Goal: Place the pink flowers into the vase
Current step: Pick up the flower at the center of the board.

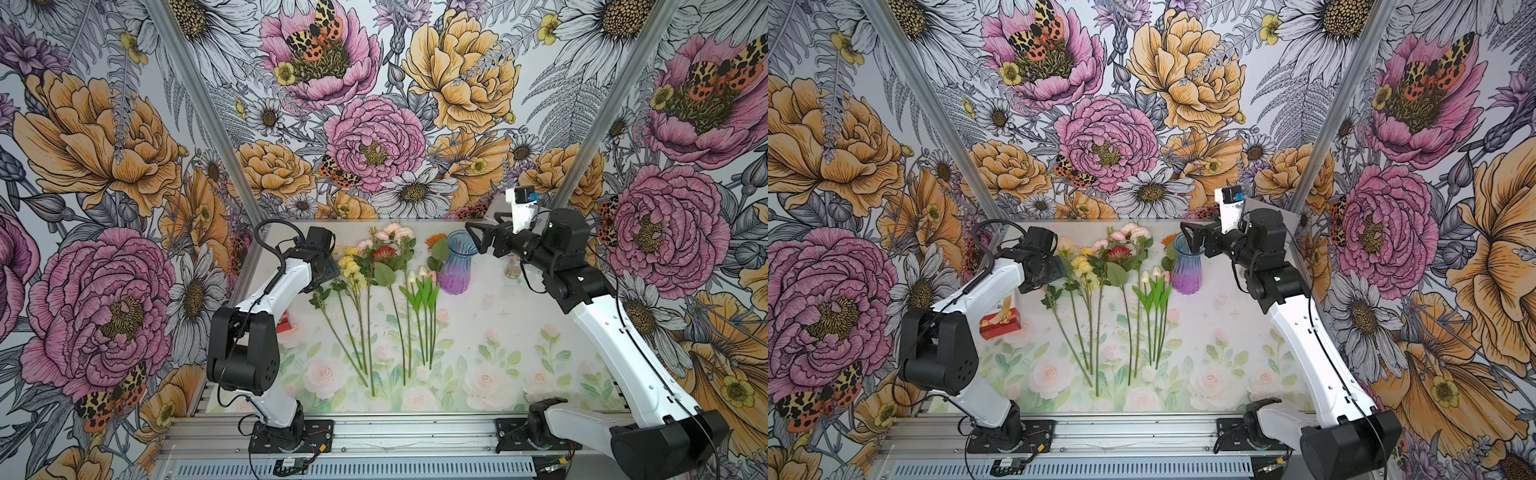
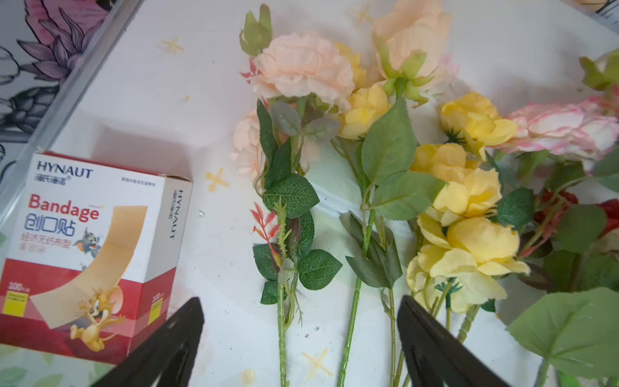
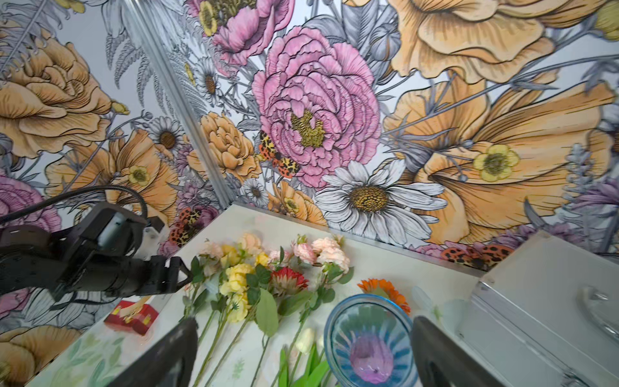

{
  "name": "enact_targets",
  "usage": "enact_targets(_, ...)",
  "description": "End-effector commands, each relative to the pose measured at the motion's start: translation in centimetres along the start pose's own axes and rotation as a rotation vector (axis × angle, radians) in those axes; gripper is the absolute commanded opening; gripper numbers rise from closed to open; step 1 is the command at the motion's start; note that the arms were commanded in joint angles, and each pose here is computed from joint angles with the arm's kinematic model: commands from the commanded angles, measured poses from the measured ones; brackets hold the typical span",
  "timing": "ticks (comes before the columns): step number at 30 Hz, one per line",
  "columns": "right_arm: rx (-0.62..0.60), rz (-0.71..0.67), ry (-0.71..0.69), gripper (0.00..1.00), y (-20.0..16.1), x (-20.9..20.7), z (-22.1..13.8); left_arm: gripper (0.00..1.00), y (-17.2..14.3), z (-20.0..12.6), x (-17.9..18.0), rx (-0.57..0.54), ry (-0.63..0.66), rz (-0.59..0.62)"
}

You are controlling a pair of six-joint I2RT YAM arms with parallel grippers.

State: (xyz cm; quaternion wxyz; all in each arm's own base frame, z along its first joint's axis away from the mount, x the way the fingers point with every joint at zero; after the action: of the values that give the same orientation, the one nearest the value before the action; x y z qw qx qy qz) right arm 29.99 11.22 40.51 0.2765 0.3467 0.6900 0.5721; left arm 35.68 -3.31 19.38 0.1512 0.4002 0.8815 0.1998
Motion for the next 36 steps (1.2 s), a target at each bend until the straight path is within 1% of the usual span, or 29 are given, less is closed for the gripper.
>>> enact_targets(1, 0.002, -0.001, 0.086, 1.0, 0.7, 1.8, 0.9, 0.82, -0.1, 0.6, 0.0, 0.06, -0.02, -0.026)
enact_targets(2, 0.007, -0.004, 0.099, 1.0, 0.7, 2.2, 1.3, 0.8, -0.2, 0.9, 0.1, 0.066, -0.012, -0.026)
enact_targets(7, 0.024, -0.023, 0.146, 1.0, 0.7, 3.7, 2.9, 0.77, -0.8, 2.5, 0.8, 0.092, 0.035, -0.01)
enact_targets(11, 0.029, -0.021, 0.168, 1.0, 0.8, 4.5, 3.6, 0.68, -1.1, 3.5, 0.8, 0.117, 0.049, 0.021)
enact_targets(14, 0.036, -0.023, 0.176, 1.0, 0.6, 4.9, 3.9, 0.65, -1.2, 4.3, 0.4, 0.138, 0.051, 0.05)
enact_targets(17, 0.039, -0.023, 0.179, 1.0, 0.4, 5.2, 3.9, 0.58, -1.2, 5.0, 0.2, 0.157, 0.053, 0.07)
enact_targets(18, 0.04, -0.023, 0.18, 1.0, 0.4, 5.3, 3.9, 0.57, -1.6, 6.0, 0.3, 0.178, 0.074, 0.075)
enact_targets(22, 0.039, -0.022, 0.173, 1.0, 0.4, 5.5, 3.9, 0.57, -1.9, 7.5, 0.1, 0.203, 0.097, 0.097)
enact_targets(25, 0.042, -0.025, 0.162, 1.0, 0.4, 5.8, 4.0, 0.51, -2.1, 8.5, 0.0, 0.219, 0.112, 0.106)
enact_targets(28, 0.046, -0.023, 0.161, 1.0, 0.3, 6.0, 4.1, 0.4, -2.1, 9.2, -0.1, 0.228, 0.12, 0.121)
enact_targets(29, 0.045, -0.026, 0.159, 1.0, 0.3, 6.1, 4.1, 0.36, -2.4, 9.3, -0.3, 0.252, 0.1, 0.119)
enact_targets(32, 0.05, -0.021, 0.156, 1.0, 0.2, 6.3, 4.3, 0.27, -2.5, 9.6, -0.3, 0.255, 0.108, 0.123)
enact_targets(33, 0.051, -0.022, 0.153, 1.0, 0.2, 6.3, 4.4, 0.22, -2.5, 9.7, -0.2, 0.257, 0.111, 0.124)
enact_targets(36, 0.056, -0.021, 0.151, 1.0, 0.1, 6.4, 4.6, 0.13, -2.6, 9.9, 0.0, 0.257, 0.113, 0.118)
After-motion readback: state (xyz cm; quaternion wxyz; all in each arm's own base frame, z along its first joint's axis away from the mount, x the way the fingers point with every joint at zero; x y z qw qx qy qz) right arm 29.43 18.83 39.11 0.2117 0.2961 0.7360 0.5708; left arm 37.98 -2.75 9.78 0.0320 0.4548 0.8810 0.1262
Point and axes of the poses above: each gripper's point midway between its finger pads, its own z axis out along the fingers, its own x axis along the line the jaws close on, y = z × x, the point moved 8 cm from there along -z, back along the fingers, and after that the axes turned 11 degrees about -z, right-handed, at the moved point
